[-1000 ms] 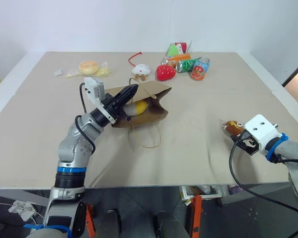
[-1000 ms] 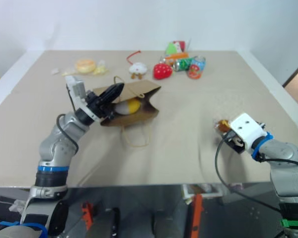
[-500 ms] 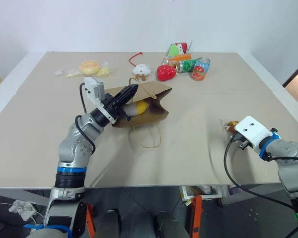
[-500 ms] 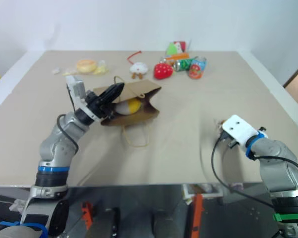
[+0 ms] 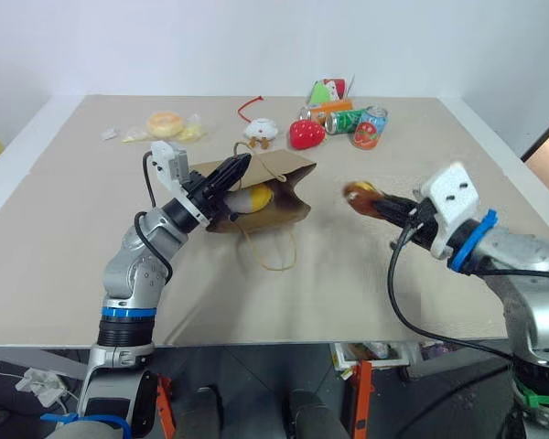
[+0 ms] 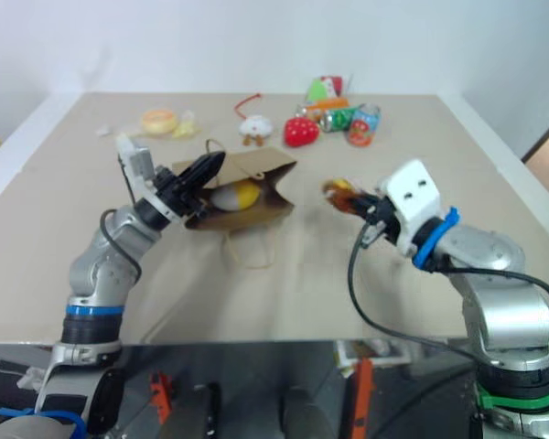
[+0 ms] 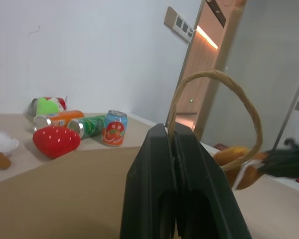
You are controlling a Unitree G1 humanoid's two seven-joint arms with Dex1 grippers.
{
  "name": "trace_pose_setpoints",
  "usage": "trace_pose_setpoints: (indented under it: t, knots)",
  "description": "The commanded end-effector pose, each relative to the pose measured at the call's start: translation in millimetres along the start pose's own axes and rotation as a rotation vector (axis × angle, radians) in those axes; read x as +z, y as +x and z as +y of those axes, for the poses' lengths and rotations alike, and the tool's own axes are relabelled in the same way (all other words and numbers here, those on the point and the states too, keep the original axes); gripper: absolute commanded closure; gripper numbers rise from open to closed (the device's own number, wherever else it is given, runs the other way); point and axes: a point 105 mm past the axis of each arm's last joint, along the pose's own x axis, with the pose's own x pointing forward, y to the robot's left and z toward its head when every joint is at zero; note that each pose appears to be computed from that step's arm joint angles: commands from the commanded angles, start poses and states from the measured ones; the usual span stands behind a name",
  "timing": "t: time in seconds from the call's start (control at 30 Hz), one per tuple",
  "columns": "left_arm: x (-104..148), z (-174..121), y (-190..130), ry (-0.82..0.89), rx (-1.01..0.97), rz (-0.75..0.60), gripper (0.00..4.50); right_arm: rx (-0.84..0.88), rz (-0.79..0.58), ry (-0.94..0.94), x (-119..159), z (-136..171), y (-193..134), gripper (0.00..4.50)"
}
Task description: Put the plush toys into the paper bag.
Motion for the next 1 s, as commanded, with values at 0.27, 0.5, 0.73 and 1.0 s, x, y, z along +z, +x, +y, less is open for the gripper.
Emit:
trace_pose_setpoints:
  t: [0.27,0.5,0.73,1.0]
  knots:
    - [16.7,-10.3,7.6,-0.001,-0.062,-0.029,4.50,0.219,-0.006,-0.313,31.6,33.3,34.1,4.46]
    - [17.6,-10.9,8.2,-0.009,-0.064,-0.032,4.50,0.257,-0.003,-0.438,25.3,36.1,76.6,4.46]
    - [19.3,-10.9,7.2,-0.006,-0.050,-0.040,4.50,0.420,-0.123,-0.330,49.5,63.0,63.2,4.46]
    - [20.7,-9.4,6.1,-0.003,-0.038,-0.044,4.50,0.429,-0.202,-0.256,75.9,57.3,42.9,4.46]
